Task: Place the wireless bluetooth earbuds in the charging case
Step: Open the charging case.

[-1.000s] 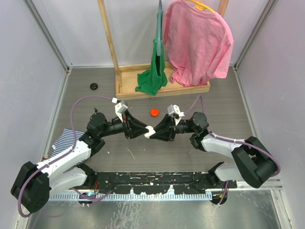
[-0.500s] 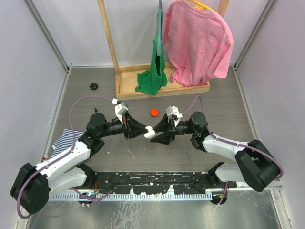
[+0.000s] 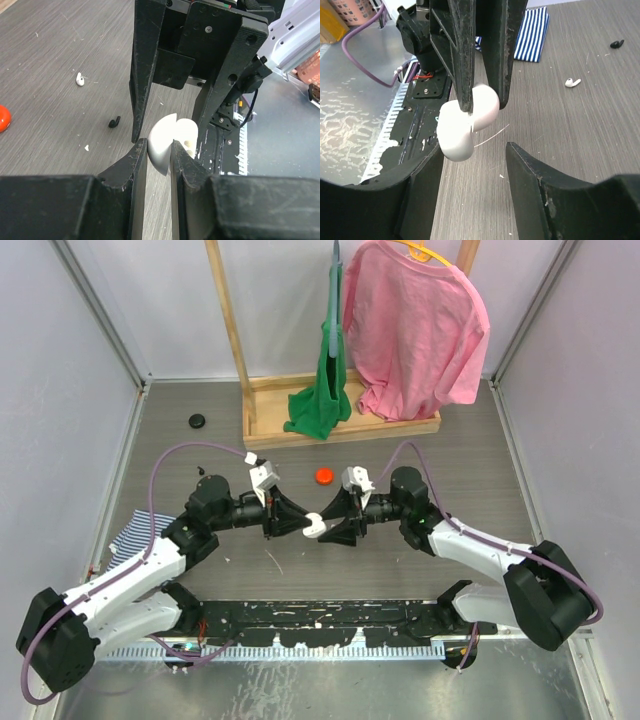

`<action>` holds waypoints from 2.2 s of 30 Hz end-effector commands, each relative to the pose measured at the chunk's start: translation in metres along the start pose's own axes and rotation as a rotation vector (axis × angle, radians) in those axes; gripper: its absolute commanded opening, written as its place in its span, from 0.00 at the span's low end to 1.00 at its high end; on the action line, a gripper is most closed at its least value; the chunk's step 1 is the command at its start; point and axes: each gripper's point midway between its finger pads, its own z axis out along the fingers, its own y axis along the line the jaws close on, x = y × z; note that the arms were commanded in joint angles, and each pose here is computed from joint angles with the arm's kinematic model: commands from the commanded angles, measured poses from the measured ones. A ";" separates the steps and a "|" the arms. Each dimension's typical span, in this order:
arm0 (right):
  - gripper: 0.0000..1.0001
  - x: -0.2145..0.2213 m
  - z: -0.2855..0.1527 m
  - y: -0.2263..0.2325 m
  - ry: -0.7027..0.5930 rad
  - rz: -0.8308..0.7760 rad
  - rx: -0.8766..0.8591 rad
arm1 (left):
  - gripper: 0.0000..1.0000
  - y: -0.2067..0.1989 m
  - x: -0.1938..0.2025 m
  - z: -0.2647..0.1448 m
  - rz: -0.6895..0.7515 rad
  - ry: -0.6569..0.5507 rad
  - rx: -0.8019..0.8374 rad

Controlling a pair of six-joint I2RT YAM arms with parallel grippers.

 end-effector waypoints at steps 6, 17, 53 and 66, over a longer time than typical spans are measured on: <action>0.53 -0.009 0.003 0.000 0.025 -0.105 -0.016 | 0.15 -0.001 -0.018 0.001 0.080 -0.007 -0.029; 0.50 -0.009 0.008 0.004 0.010 -0.162 -0.026 | 0.15 -0.002 -0.015 0.003 0.075 0.015 -0.019; 0.15 0.001 -0.001 -0.009 -0.035 -0.267 0.103 | 0.65 0.017 -0.035 -0.016 0.062 -0.096 -0.222; 0.16 -0.009 -0.016 -0.015 -0.165 -0.326 0.259 | 0.87 0.090 -0.018 -0.084 -0.183 -0.101 -0.847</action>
